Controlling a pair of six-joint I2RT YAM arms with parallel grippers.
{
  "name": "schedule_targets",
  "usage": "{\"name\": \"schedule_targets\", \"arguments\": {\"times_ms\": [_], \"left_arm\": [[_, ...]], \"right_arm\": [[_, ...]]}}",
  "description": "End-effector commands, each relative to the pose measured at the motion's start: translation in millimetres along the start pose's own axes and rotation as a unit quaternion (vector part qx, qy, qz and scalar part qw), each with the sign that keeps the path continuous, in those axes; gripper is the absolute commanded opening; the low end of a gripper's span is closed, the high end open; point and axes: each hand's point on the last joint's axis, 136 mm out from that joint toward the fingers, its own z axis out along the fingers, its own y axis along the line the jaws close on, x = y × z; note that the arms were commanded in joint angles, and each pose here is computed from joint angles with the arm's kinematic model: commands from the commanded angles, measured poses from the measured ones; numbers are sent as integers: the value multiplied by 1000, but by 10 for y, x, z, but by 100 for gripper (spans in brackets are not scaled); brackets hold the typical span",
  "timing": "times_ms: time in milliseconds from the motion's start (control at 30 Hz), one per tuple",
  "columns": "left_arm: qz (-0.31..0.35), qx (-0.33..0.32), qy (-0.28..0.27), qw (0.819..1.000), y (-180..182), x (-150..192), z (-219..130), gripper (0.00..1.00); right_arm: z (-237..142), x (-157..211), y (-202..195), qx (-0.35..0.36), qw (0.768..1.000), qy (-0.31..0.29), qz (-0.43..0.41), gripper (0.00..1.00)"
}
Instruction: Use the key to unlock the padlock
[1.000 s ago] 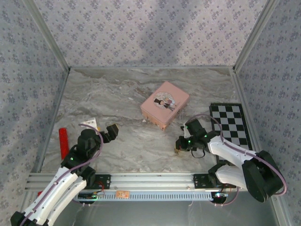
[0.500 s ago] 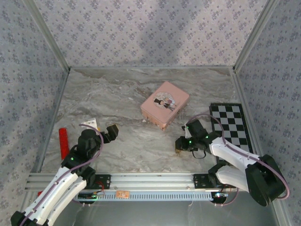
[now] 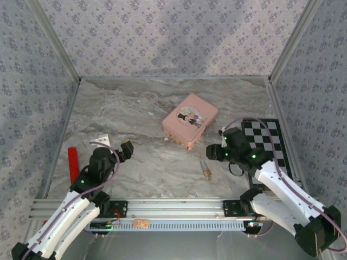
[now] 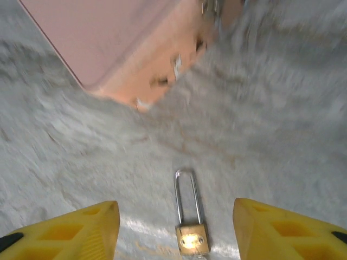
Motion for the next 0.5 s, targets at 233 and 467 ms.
{"name": "schedule_targets", "arguments": {"times_ms": [233, 467], "left_arm": [[32, -63, -118, 990, -118, -913, -4, 100], [130, -129, -107, 977, -117, -907, 465, 100]], "right_arm": [[-587, -1020, -196, 82, 975, -205, -13, 99], [-682, -1297, -342, 137, 954, -251, -93, 99]]}}
